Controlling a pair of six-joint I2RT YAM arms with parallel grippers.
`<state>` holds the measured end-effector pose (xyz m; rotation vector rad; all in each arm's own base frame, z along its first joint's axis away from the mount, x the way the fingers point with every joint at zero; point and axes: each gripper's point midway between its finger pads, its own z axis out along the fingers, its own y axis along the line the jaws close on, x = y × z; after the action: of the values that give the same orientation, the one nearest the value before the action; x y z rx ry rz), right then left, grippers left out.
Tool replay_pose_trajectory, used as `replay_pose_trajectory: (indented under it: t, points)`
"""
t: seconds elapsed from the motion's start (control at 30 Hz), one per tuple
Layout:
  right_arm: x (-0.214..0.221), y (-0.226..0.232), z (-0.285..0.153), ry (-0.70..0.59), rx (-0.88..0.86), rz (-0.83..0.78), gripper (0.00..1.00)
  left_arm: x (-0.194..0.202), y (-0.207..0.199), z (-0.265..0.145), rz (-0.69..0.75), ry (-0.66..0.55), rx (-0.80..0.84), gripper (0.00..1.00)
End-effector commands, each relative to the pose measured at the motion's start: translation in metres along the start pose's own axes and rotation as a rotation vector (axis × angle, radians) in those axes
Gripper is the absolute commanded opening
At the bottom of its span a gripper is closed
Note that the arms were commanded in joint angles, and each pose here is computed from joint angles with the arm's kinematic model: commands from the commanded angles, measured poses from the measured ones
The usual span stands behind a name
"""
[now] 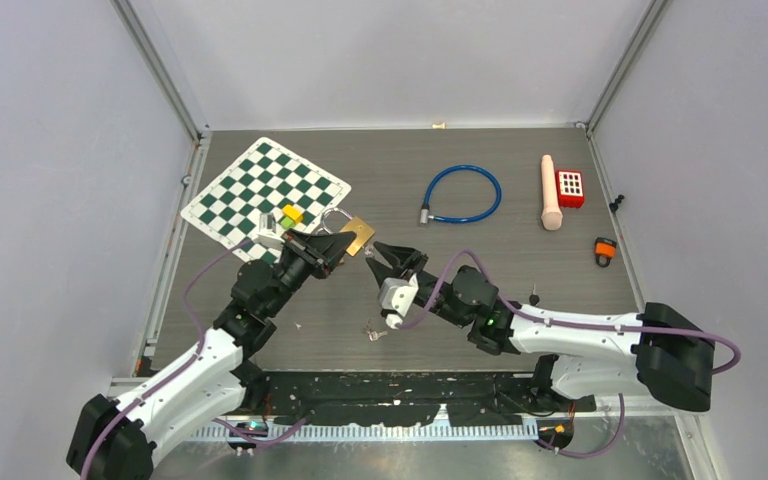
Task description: Unlock with the key
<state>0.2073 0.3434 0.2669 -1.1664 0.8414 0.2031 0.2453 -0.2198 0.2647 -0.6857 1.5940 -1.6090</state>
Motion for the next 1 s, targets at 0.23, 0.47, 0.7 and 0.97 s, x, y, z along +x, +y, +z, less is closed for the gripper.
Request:
replay_pose_trajectory:
  t: [0.23, 0.47, 0.7, 0.97]
  points:
    - [-0.018, -0.018, 0.018, -0.032, 0.067, -0.056, 0.40, -0.006, -0.084, -0.005, -0.001, -0.006, 0.252, 0.00]
    - [-0.007, -0.019, 0.018, 0.027, 0.100, -0.073, 0.31, -0.005, -0.086, -0.004, 0.000, 0.001, 0.257, 0.00]
    - [-0.002, -0.025, 0.022, 0.054, 0.157, -0.039, 0.14, -0.003, -0.090, -0.006, 0.004, 0.010, 0.276, 0.00]
    - [-0.006, -0.025, 0.024, 0.027, 0.204, 0.190, 0.05, -0.001, -0.097, -0.009, 0.019, 0.019, 0.329, 0.00]
